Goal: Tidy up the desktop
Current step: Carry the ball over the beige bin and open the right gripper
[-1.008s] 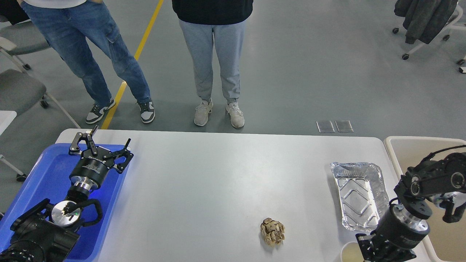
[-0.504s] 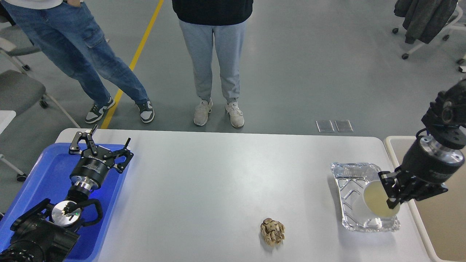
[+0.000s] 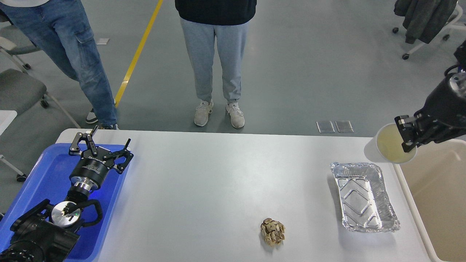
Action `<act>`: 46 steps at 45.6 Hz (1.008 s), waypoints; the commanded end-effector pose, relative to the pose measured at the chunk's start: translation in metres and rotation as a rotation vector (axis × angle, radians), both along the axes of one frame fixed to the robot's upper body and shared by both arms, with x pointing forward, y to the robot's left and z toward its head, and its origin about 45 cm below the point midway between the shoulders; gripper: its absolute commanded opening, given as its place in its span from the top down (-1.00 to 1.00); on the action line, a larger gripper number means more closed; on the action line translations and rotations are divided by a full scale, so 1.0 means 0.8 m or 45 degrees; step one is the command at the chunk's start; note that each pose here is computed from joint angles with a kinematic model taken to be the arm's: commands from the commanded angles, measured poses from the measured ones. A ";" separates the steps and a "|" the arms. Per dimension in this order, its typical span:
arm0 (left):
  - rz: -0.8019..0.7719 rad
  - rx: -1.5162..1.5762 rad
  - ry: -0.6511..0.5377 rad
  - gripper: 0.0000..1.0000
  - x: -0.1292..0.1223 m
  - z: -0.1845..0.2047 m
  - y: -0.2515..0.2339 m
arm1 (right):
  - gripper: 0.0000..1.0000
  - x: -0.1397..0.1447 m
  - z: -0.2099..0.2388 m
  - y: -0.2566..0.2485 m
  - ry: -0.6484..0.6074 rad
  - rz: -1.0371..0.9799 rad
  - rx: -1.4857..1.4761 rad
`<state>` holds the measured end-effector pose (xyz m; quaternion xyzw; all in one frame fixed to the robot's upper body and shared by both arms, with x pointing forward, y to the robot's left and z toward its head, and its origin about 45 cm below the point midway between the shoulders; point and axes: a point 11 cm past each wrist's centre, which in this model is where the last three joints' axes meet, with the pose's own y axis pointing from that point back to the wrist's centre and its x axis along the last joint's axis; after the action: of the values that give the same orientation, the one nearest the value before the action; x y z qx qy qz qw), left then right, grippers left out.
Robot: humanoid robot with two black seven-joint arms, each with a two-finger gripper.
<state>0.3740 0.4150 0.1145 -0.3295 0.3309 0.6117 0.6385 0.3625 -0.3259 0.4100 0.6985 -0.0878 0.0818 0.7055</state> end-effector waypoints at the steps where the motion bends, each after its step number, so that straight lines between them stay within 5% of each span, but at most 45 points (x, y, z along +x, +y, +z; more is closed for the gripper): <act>1: 0.000 0.000 0.000 -1.00 0.000 0.000 0.000 | 1.00 0.002 0.028 -0.003 -0.060 0.043 -0.077; 16: 0.000 0.000 0.000 -1.00 0.000 0.000 0.000 | 1.00 0.015 0.039 -0.022 -0.125 -0.003 -0.070; 35: 0.004 0.002 0.000 -1.00 0.000 0.000 0.002 | 1.00 0.035 0.000 -0.221 -0.319 -0.458 -0.041; 46: 0.008 0.000 -0.003 -1.00 0.000 0.001 0.002 | 1.00 -0.032 -0.077 -0.313 -0.242 -0.725 -0.032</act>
<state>0.3738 0.4161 0.1148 -0.3298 0.3298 0.6129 0.6378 0.3862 -0.4929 0.3901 0.6591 -0.2738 0.0307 0.6998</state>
